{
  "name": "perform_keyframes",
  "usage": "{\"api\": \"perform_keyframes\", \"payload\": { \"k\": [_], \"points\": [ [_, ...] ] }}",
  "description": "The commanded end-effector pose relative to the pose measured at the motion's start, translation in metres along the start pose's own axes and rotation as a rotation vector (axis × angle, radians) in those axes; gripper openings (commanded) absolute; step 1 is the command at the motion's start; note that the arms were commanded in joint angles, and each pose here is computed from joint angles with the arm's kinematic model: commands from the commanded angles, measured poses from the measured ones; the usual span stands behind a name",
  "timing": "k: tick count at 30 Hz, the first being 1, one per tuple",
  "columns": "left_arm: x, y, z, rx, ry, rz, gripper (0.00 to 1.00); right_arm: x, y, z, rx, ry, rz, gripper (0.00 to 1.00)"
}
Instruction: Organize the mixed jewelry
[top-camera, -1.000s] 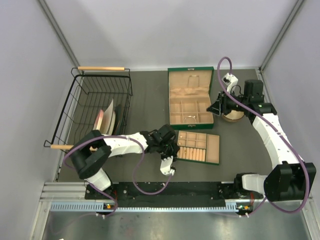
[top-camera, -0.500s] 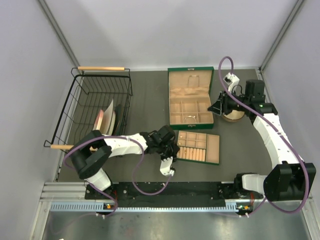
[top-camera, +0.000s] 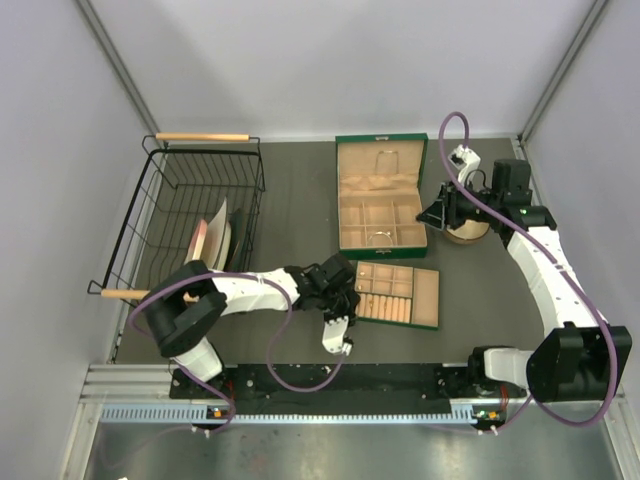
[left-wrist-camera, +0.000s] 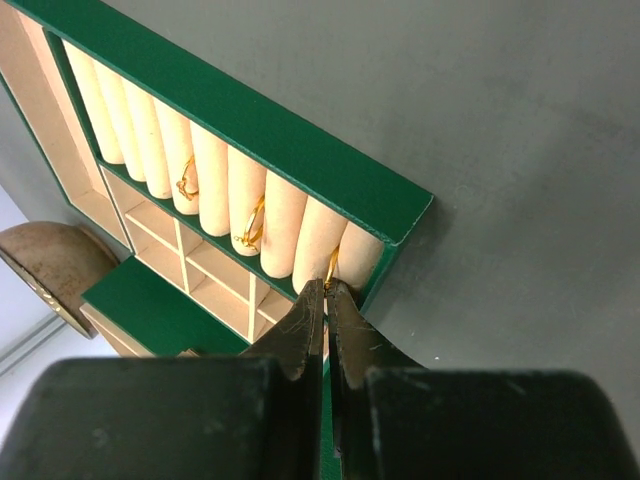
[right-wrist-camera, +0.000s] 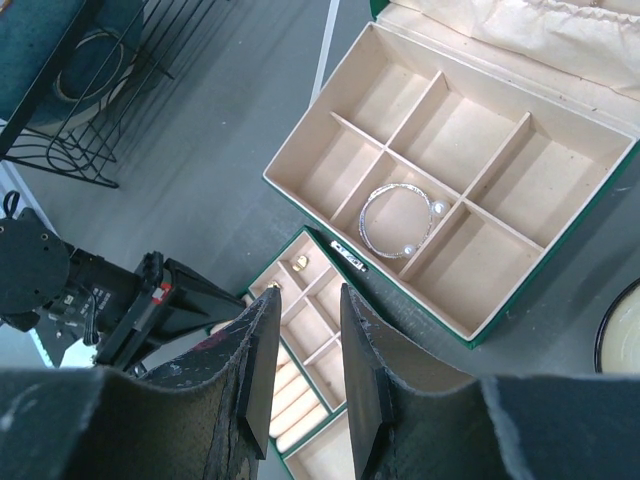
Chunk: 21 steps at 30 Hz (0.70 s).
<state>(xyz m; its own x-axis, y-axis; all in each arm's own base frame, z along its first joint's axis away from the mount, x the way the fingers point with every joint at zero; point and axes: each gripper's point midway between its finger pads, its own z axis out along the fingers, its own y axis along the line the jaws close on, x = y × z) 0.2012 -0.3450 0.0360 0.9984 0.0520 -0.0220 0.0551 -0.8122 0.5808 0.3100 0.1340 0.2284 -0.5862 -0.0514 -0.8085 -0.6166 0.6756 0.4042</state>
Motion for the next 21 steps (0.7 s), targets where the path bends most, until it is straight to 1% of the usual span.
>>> {"api": "perform_keyframes", "payload": {
  "k": [1,5,12,15,16,18,19,21],
  "points": [
    [-0.016,-0.002,0.014,0.113,-0.056,0.612,0.0,-0.006,-0.002,-0.003,-0.014,-0.031,-0.016,0.31],
    [-0.017,-0.008,0.019,0.152,-0.053,0.613,0.0,-0.006,0.0,-0.004,-0.016,-0.035,-0.017,0.31],
    [-0.021,-0.013,0.022,0.173,-0.05,0.601,0.01,-0.005,0.001,-0.005,-0.023,-0.034,-0.013,0.31],
    [-0.019,-0.006,0.02,0.16,-0.033,0.59,0.06,-0.005,0.002,-0.005,-0.027,-0.037,-0.015,0.31],
    [-0.017,-0.004,0.019,0.154,-0.027,0.58,0.11,-0.005,0.002,-0.005,-0.028,-0.036,-0.014,0.31],
    [-0.015,0.0,0.016,0.143,-0.013,0.578,0.14,-0.006,0.002,-0.005,-0.026,-0.037,-0.015,0.31],
    [-0.016,0.004,0.014,0.133,-0.008,0.576,0.19,-0.005,0.002,-0.005,-0.027,-0.035,-0.011,0.31],
    [-0.013,0.011,0.011,0.115,0.008,0.566,0.24,-0.006,0.002,-0.005,-0.023,-0.037,-0.013,0.31]
  ]
}}
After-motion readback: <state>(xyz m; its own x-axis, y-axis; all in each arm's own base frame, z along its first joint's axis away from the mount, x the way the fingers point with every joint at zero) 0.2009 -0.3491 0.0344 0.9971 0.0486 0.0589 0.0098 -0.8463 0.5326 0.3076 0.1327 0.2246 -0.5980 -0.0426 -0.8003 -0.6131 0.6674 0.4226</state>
